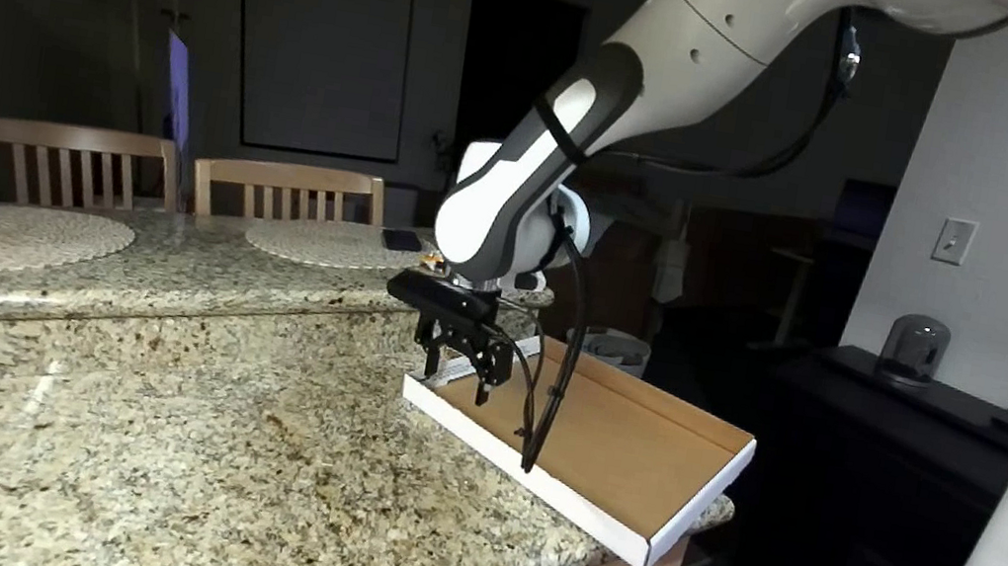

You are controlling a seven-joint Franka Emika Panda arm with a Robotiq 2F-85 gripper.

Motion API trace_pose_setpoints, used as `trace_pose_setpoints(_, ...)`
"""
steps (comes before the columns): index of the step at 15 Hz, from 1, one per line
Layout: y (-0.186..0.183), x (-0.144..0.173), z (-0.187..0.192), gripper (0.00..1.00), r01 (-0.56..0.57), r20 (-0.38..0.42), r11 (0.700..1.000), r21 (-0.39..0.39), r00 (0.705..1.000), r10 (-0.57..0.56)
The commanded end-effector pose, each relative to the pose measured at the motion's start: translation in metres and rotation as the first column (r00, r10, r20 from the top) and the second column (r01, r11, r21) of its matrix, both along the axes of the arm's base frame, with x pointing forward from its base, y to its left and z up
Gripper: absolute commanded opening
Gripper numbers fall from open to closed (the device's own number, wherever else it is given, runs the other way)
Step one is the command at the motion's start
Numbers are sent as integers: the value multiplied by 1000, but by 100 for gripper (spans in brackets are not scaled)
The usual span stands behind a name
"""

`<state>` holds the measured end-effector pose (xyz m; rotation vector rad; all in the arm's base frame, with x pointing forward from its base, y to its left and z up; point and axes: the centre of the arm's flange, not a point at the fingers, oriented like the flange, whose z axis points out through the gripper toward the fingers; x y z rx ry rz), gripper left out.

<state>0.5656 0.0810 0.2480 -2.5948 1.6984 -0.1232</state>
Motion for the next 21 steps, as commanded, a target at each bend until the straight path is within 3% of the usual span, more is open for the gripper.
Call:
trace_pose_setpoints(1, 3, -5, 1, 100, -88, -61, 996, -25, 994, 86)
trace_pose_setpoints(5, -12, 15, 25, 100, -58, 3, 997, -60, 998, 58)
trace_pose_setpoints(10, -58, 60, 55, 100, 40, 143, 992, -119, 989, -23)
trace_pose_setpoints(12, -64, 43, 76, 100, 52, 160, 995, -89, 986, -38)
trace_pose_setpoints(13, -54, 24, 78, 100, -2, 121, 999, -47, 993, 7)
trace_pose_setpoints(14, -66, 54, 67, 100, 38, 137, 995, -94, 990, -25)
trace_pose_setpoints(17, -50, 41, 71, 100, 14, 128, 998, -69, 992, -5)
trace_pose_setpoints(21, -59, 78, 61, 100, 85, 213, 990, -110, 975, -60)
